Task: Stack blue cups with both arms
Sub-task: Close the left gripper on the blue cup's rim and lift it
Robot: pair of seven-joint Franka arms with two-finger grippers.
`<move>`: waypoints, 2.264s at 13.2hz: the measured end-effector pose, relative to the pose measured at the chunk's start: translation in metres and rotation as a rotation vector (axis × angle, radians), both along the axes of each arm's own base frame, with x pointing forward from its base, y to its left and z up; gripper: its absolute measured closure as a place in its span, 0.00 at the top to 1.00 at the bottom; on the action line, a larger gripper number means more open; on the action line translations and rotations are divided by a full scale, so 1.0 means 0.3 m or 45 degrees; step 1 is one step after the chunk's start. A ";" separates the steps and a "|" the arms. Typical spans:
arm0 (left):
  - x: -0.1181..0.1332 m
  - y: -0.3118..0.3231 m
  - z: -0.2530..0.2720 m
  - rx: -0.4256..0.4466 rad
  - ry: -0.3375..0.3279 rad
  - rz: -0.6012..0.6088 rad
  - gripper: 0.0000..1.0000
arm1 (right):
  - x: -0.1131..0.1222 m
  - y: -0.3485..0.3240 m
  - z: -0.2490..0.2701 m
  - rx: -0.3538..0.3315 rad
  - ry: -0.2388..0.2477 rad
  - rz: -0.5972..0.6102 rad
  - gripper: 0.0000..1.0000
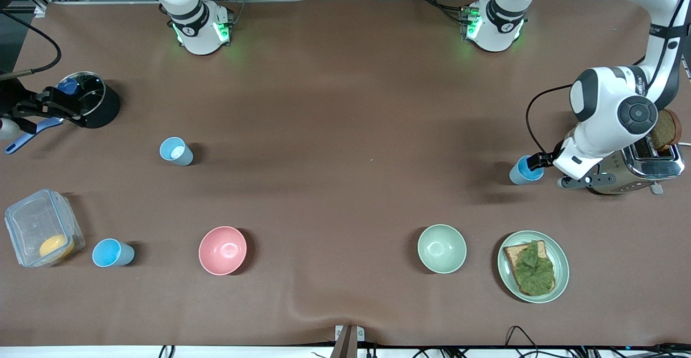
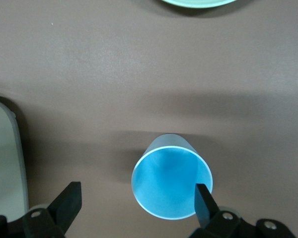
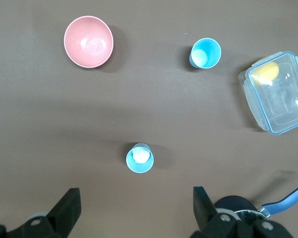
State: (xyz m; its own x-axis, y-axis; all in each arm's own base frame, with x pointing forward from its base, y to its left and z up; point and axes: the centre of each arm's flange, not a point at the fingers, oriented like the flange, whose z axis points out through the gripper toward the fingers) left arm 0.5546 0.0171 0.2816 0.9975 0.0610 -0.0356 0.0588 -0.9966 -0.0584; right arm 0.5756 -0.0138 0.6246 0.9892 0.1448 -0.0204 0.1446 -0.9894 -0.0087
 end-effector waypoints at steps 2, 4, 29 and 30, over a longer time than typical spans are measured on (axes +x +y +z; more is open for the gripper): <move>-0.001 0.007 -0.026 0.000 0.006 0.004 1.00 | 0.000 0.000 0.000 0.000 0.000 0.000 1.00; -0.003 0.021 -0.045 0.000 0.013 0.013 1.00 | 0.000 0.000 0.000 0.000 0.000 0.000 1.00; -0.005 0.007 -0.121 -0.004 0.041 0.003 0.03 | -0.001 -0.009 -0.001 0.000 0.004 -0.007 1.00; -0.005 0.007 -0.121 -0.004 0.041 0.003 0.03 | -0.002 -0.009 -0.001 0.000 0.005 -0.007 1.00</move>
State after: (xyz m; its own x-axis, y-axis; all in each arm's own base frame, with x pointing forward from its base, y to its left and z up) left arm 0.5531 0.0193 0.2454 0.9957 0.0634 -0.0675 0.0596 -0.9966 -0.0572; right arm 0.5752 -0.0166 0.6243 0.9899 0.1397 -0.0241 0.1395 -0.9902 -0.0090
